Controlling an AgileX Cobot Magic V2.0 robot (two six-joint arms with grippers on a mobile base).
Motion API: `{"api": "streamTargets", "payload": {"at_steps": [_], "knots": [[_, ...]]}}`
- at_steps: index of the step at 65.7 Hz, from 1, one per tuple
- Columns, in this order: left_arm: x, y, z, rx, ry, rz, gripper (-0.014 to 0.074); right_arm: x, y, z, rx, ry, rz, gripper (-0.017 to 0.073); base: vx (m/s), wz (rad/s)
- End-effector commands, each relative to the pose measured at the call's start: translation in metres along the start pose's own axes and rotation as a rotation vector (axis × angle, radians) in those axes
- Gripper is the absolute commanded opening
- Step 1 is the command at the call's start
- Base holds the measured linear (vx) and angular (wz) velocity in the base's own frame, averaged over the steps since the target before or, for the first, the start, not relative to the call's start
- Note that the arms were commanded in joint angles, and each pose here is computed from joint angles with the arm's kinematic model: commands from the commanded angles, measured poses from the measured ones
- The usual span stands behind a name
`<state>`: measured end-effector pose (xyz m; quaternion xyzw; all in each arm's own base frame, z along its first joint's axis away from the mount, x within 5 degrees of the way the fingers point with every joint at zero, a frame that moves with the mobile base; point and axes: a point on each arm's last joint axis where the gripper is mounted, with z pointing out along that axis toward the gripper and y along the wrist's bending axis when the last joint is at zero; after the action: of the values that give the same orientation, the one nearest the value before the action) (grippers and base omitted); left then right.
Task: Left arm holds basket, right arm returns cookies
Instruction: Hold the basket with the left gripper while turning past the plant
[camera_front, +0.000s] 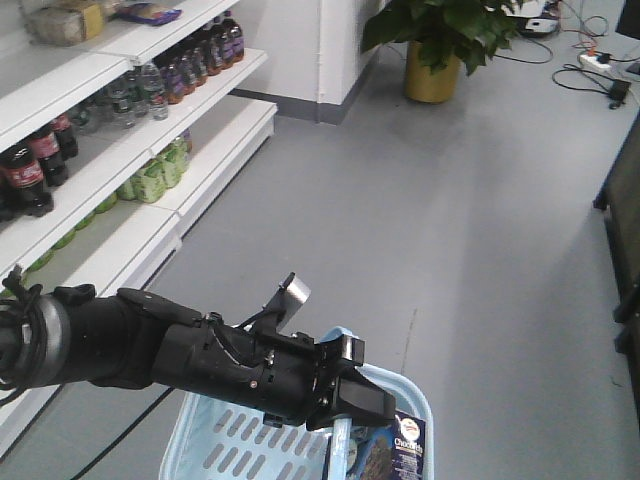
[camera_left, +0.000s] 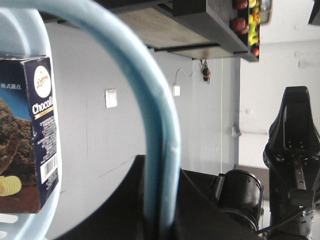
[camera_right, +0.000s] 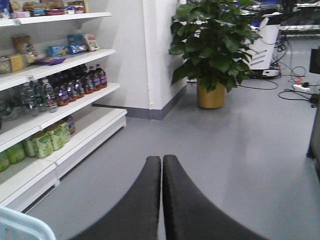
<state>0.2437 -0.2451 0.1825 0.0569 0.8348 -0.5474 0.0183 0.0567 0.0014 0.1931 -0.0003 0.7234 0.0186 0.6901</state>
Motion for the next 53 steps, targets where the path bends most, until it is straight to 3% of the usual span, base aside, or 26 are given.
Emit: {"api": "streamTargets", "payload": {"at_steps": [1, 53], "knots": [[-0.0013, -0.0311, -0.0103, 0.128, -0.018, 0.036, -0.0006, -0.0081, 0.0005, -0.0012, -0.006, -0.089, -0.006, -0.0008, 0.1, -0.49], [-0.0013, -0.0311, -0.0103, 0.128, -0.018, 0.036, -0.0006, -0.0081, 0.0005, -0.0012, -0.006, -0.089, -0.006, -0.0008, 0.09, -0.39]]}}
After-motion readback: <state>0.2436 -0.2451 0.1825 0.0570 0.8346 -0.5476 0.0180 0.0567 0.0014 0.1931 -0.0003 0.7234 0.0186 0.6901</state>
